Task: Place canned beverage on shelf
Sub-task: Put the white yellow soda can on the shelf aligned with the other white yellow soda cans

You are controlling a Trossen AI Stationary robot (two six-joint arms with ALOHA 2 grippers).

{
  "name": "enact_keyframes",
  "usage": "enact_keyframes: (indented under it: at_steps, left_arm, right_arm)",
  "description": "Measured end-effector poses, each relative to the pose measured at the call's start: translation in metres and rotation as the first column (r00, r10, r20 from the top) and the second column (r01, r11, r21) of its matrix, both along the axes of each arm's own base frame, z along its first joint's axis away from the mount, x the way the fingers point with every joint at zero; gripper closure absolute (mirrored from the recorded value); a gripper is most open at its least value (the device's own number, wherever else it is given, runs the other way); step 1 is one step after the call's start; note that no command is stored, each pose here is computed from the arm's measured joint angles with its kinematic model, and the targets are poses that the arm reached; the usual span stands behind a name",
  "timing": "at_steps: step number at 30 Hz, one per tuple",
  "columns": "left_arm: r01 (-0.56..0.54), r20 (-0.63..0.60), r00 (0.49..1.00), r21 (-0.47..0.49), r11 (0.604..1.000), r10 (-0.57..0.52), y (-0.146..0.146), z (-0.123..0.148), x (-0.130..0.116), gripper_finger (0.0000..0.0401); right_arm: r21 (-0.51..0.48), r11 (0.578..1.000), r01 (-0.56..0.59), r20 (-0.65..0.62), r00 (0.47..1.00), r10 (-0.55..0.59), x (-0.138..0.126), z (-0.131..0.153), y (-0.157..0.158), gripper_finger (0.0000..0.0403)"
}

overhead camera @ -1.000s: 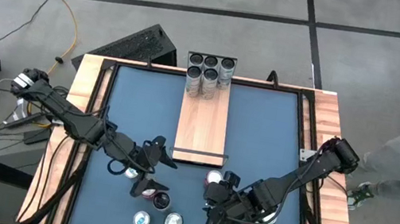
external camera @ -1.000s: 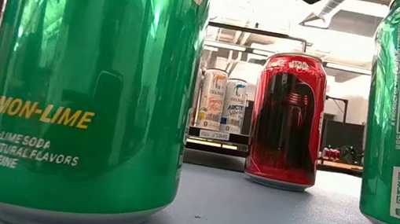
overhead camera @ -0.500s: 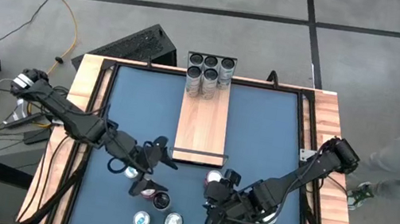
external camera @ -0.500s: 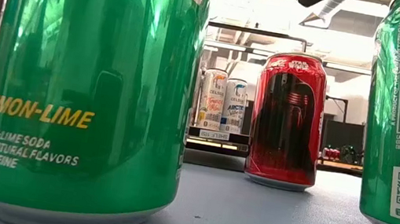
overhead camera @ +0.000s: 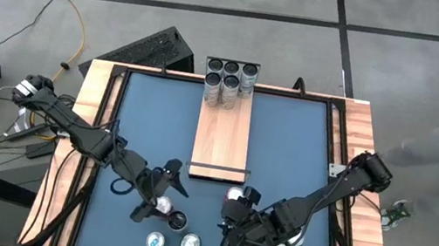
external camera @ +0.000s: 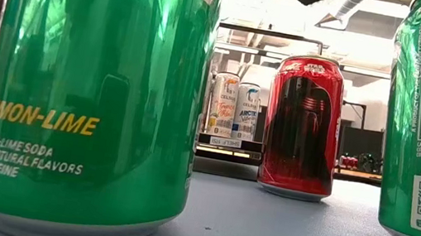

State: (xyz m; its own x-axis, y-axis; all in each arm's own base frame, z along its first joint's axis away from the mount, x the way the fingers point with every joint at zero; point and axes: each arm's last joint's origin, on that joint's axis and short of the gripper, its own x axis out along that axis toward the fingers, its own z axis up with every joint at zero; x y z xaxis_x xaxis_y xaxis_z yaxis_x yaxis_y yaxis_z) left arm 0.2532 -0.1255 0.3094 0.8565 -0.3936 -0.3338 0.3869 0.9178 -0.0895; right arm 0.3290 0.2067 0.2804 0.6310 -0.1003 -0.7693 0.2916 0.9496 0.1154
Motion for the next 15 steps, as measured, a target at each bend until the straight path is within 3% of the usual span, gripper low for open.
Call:
enact_keyframes:
  at_steps: [10, 15]
  left_arm:
    - [0.127, -0.099, 0.986, -0.068, 0.990, -0.134, -0.016, -0.024, 0.016, 0.0069]
    - [0.125, -0.052, 0.991, 0.023, 0.992, -0.124, -0.014, -0.023, 0.016, 0.0069]
  right_arm:
    - [0.067, 0.998, -0.016, 0.042, 0.999, 0.014, 0.018, -0.020, 0.014, 0.0147]
    - [0.076, 0.997, -0.030, 0.042, 0.999, 0.027, 0.017, -0.019, 0.017, 0.0147]
